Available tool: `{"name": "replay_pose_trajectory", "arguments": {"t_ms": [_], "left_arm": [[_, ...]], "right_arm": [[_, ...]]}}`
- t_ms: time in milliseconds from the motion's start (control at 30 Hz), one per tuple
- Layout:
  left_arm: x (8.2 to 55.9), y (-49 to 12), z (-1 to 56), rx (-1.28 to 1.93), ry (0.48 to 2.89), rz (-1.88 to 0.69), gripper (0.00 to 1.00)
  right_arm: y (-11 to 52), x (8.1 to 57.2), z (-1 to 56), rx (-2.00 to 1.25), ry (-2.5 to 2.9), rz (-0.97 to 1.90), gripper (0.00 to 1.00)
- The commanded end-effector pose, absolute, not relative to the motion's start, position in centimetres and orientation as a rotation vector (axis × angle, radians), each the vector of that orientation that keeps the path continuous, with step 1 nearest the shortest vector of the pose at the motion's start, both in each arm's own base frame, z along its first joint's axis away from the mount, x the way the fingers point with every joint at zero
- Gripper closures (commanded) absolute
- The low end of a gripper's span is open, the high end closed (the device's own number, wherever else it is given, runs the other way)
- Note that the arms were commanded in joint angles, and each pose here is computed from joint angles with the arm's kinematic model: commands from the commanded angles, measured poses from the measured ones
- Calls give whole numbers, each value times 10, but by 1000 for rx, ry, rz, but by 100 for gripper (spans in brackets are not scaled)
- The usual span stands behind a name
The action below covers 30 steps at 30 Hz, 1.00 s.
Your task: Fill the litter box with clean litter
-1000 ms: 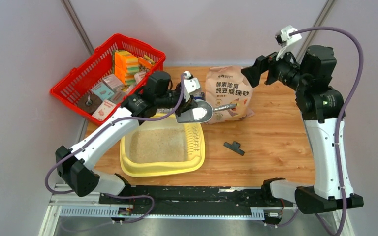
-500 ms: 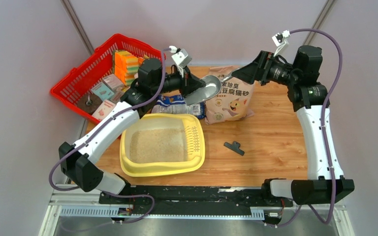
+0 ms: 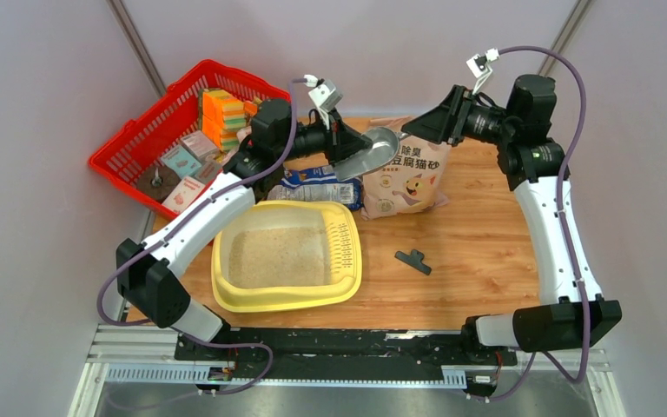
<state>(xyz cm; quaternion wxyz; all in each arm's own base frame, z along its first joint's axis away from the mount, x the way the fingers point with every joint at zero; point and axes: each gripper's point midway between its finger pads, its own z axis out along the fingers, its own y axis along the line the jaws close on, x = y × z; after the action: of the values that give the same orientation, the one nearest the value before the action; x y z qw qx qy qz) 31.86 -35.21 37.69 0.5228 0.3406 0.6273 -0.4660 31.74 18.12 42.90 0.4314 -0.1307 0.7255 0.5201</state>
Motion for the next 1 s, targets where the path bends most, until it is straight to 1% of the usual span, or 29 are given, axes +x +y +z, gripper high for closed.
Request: {"name": "replay_pose_trajectory", "arguments": {"t_ms": [0, 233, 367, 433, 500, 533, 567, 600, 633, 667, 700, 733, 833, 967], "left_arm": [[312, -355, 422, 835, 1343, -1127, 100], [321, -352, 415, 831, 1349, -1044, 100], [328, -352, 413, 819, 1354, -1006, 100], [330, -353, 410, 829, 1356, -995, 100], [329, -355, 409, 841, 1356, -995, 100], [331, -355, 407, 844, 1358, -987, 100], [331, -356, 407, 847, 1359, -977, 100], [331, -357, 403, 857, 1372, -974, 98], [333, -357, 400, 866, 1376, -963, 85], [333, -358, 398, 868, 1378, -963, 78], [332, -358, 398, 872, 1374, -960, 72], [332, -358, 400, 880, 1363, -952, 61], [331, -356, 401, 903, 1351, -933, 54], [331, -350, 412, 933, 1305, -867, 50]], "right_arm": [[189, 317, 435, -374, 1774, 1317, 38], [190, 322, 434, -353, 1778, 1332, 48], [191, 321, 432, -367, 1775, 1333, 57], [192, 321, 429, -367, 1777, 1333, 59], [192, 320, 429, -373, 1772, 1330, 65], [193, 319, 429, -386, 1768, 1332, 70], [193, 318, 430, -409, 1758, 1332, 80], [194, 318, 430, -420, 1753, 1329, 84], [194, 318, 431, -424, 1750, 1327, 87], [194, 317, 432, -434, 1744, 1322, 93], [194, 318, 433, -442, 1737, 1312, 96], [193, 318, 433, -442, 1736, 1304, 99], [190, 321, 438, -452, 1723, 1275, 100], [169, 339, 449, -394, 1719, 1169, 100]]}}
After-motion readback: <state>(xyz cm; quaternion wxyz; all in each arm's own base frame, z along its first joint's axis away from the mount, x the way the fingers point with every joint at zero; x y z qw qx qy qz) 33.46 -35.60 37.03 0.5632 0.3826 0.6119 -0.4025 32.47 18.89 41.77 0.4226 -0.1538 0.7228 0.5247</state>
